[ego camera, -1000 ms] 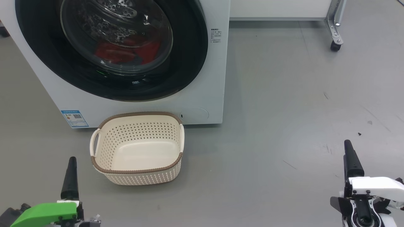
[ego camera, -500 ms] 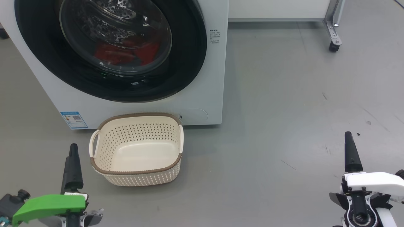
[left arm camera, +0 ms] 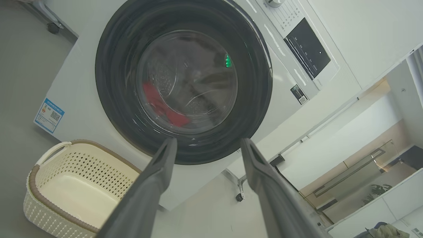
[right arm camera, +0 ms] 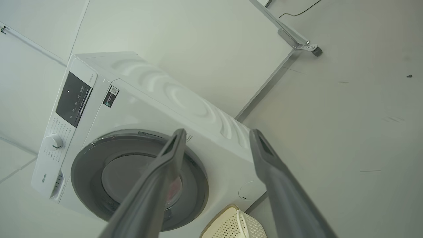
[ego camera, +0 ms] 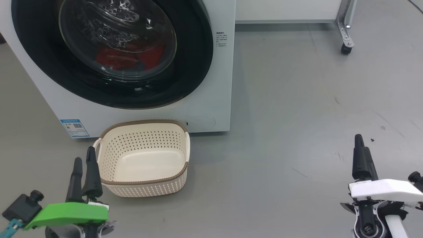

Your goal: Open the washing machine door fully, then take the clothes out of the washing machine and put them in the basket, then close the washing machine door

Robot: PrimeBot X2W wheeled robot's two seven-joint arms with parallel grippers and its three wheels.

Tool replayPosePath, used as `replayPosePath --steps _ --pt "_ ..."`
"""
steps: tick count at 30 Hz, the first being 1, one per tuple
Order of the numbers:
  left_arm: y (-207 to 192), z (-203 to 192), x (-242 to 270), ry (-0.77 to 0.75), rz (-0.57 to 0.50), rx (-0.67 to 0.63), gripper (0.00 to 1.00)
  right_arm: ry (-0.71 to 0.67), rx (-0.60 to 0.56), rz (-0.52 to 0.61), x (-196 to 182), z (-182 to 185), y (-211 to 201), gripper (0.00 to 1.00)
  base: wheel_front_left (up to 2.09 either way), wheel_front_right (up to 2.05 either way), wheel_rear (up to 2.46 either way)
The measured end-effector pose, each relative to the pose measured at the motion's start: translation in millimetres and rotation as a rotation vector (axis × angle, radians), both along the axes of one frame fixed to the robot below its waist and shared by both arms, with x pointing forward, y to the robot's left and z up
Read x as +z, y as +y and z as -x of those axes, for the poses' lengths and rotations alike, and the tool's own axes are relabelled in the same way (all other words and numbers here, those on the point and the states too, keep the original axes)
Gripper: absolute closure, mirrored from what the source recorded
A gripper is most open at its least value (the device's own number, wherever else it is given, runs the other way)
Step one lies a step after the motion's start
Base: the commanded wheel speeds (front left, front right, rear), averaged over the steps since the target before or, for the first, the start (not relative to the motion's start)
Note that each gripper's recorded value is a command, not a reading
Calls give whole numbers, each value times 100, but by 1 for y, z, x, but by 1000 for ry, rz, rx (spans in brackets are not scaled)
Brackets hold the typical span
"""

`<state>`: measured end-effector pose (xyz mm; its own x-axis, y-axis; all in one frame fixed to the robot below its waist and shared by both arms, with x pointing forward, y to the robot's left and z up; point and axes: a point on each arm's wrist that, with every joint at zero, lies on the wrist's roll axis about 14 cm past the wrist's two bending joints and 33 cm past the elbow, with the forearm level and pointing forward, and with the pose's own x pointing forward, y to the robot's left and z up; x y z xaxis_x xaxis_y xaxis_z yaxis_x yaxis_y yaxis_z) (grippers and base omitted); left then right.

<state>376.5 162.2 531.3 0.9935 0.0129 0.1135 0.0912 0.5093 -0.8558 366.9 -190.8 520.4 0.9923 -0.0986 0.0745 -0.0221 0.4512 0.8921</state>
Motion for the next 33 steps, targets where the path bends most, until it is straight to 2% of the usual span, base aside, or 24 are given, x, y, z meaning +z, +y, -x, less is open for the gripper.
replayPosePath --steps 16,23,27,33 --pt "-40 4 0 -52 -394 -95 0 24 17 265 -4 3 15 0 0 0 0" --pt "-48 5 -1 -67 -508 -99 0 29 24 356 -7 4 21 0 0 0 0" --pt "-53 5 -5 -69 -588 -100 0 29 39 445 -9 4 26 0 0 0 0" --pt "-59 7 -16 -40 -628 -119 0 36 60 495 -13 4 32 0 0 0 0"
